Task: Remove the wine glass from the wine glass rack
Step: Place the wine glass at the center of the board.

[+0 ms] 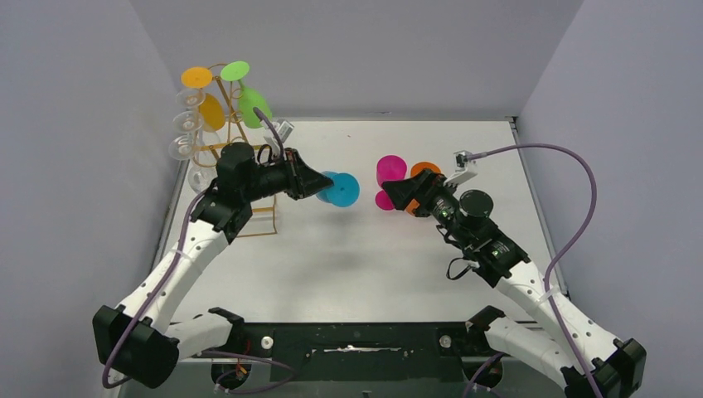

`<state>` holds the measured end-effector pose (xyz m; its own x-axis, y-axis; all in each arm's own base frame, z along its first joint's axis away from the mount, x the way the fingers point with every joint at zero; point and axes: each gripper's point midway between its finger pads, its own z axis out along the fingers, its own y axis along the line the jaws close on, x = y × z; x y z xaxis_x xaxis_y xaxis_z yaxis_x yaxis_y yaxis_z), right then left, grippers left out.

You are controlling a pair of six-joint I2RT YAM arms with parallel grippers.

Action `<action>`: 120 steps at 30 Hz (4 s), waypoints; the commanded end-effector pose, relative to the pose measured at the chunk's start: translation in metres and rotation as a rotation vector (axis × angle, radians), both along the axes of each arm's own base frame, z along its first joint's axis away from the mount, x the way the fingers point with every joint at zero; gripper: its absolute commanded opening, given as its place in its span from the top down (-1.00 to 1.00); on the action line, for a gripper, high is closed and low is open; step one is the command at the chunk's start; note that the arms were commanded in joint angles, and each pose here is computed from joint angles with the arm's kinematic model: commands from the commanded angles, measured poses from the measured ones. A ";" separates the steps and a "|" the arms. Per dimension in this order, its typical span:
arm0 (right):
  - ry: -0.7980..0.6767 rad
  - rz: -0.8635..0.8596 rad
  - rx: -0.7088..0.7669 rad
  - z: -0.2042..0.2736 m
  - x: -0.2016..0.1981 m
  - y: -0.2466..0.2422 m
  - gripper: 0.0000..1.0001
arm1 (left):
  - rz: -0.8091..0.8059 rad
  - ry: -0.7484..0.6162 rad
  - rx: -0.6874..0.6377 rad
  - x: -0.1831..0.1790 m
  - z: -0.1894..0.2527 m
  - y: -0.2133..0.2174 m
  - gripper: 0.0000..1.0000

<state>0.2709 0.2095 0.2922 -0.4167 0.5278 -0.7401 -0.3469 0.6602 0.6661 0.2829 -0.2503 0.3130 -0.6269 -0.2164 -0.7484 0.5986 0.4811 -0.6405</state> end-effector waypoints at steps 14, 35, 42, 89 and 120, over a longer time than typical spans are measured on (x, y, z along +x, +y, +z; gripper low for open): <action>-0.227 0.470 0.142 0.054 -0.036 0.071 -0.56 | -0.023 -0.145 -0.192 -0.044 0.033 -0.003 1.00; -0.179 0.647 0.154 0.048 -0.050 0.098 0.54 | -0.096 -0.077 -0.257 -0.067 0.018 -0.007 1.00; -0.195 0.645 0.154 0.052 -0.050 0.097 1.00 | -0.146 -0.047 -0.219 -0.071 0.010 -0.011 0.65; -0.258 0.297 0.034 0.053 -0.022 0.057 -0.47 | -0.333 -0.307 -0.120 -0.129 -0.044 -0.015 1.00; 0.076 0.437 -0.074 0.016 -0.006 0.024 -0.75 | -0.641 -0.900 0.119 -0.166 -0.115 0.003 1.00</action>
